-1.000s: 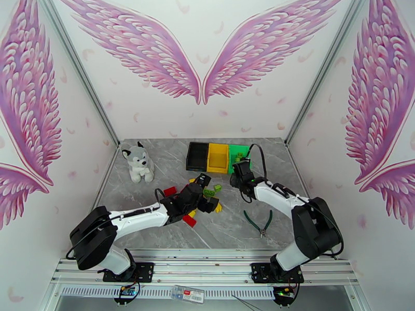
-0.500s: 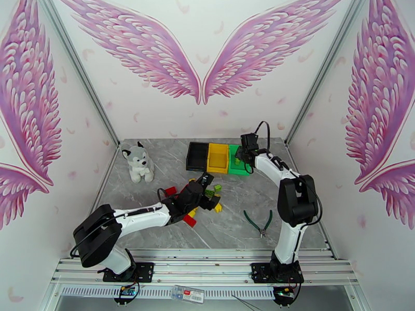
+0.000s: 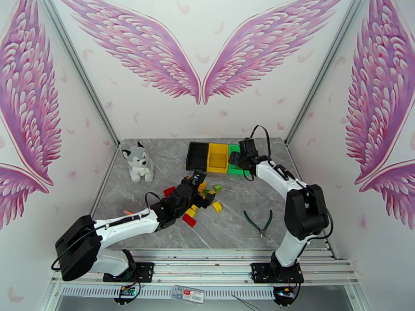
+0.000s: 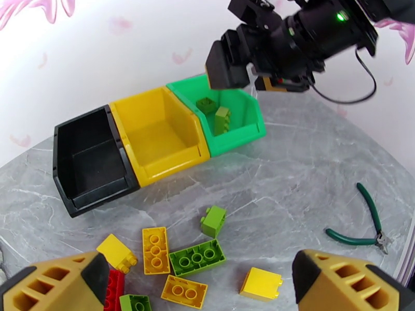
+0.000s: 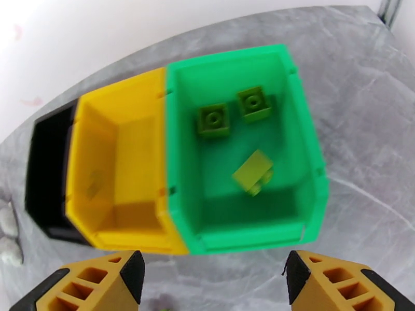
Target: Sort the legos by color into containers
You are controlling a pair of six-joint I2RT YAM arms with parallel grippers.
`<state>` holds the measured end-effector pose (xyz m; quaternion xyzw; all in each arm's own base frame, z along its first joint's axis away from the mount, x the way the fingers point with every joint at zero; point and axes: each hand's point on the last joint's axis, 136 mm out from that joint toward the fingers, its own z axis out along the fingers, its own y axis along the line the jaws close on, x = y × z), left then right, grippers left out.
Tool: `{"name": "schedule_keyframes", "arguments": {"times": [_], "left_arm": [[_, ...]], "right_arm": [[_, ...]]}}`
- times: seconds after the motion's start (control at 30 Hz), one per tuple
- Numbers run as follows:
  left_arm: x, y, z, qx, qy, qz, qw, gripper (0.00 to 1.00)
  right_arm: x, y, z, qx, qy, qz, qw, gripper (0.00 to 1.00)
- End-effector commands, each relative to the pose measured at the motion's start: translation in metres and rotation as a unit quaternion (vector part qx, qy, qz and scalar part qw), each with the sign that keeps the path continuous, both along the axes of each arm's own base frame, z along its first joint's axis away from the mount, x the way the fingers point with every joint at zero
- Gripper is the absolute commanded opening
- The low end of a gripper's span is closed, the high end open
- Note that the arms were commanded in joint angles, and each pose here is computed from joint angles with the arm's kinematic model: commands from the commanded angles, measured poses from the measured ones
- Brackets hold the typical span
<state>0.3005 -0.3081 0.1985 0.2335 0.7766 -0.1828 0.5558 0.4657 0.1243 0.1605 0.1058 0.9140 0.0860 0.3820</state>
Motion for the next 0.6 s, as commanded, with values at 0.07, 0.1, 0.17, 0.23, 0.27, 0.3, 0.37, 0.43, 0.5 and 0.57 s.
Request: {"name": "schedule_keyframes", "arguments": {"times": [0.07,0.1,0.17,0.23,0.27,0.3,0.37,0.43,0.5,0.57], "left_arm": [[0.008,0.017,-0.008,-0.027,0.03,0.028,0.999,0.99],[0.009,0.019,-0.009,-0.039,0.04,0.028,0.998,0.99],[0.013,0.023,-0.014,-0.067,0.067,0.028,0.995,0.99],[0.015,0.026,-0.019,-0.09,0.09,0.027,0.992,0.99],[0.017,0.027,-0.022,-0.097,0.099,0.028,0.99,0.99],[0.018,0.028,-0.025,-0.101,0.105,0.029,0.989,0.99],[0.021,0.029,-0.031,-0.108,0.121,0.034,0.986,0.99],[0.024,0.029,-0.038,-0.12,0.137,0.034,0.983,0.99],[0.027,0.028,-0.045,-0.128,0.154,0.034,0.979,0.99],[0.03,0.028,-0.051,-0.132,0.165,0.036,0.977,0.99]], "right_arm": [[-0.03,0.046,0.001,-0.017,-0.022,0.067,0.997,0.81],[-0.035,0.052,-0.003,-0.025,-0.018,0.076,0.997,0.81],[-0.045,0.062,-0.014,-0.035,-0.008,0.093,0.995,0.81],[-0.054,0.071,-0.026,-0.042,0.003,0.107,0.993,0.81],[-0.059,0.074,-0.033,-0.047,0.009,0.114,0.992,0.81],[-0.063,0.077,-0.038,-0.052,0.013,0.118,0.992,0.81],[-0.07,0.081,-0.049,-0.065,0.023,0.126,0.99,0.82],[-0.075,0.084,-0.058,-0.075,0.03,0.132,0.988,0.81],[-0.077,0.087,-0.066,-0.081,0.037,0.137,0.987,0.81],[-0.079,0.09,-0.072,-0.084,0.044,0.143,0.985,0.81]]}}
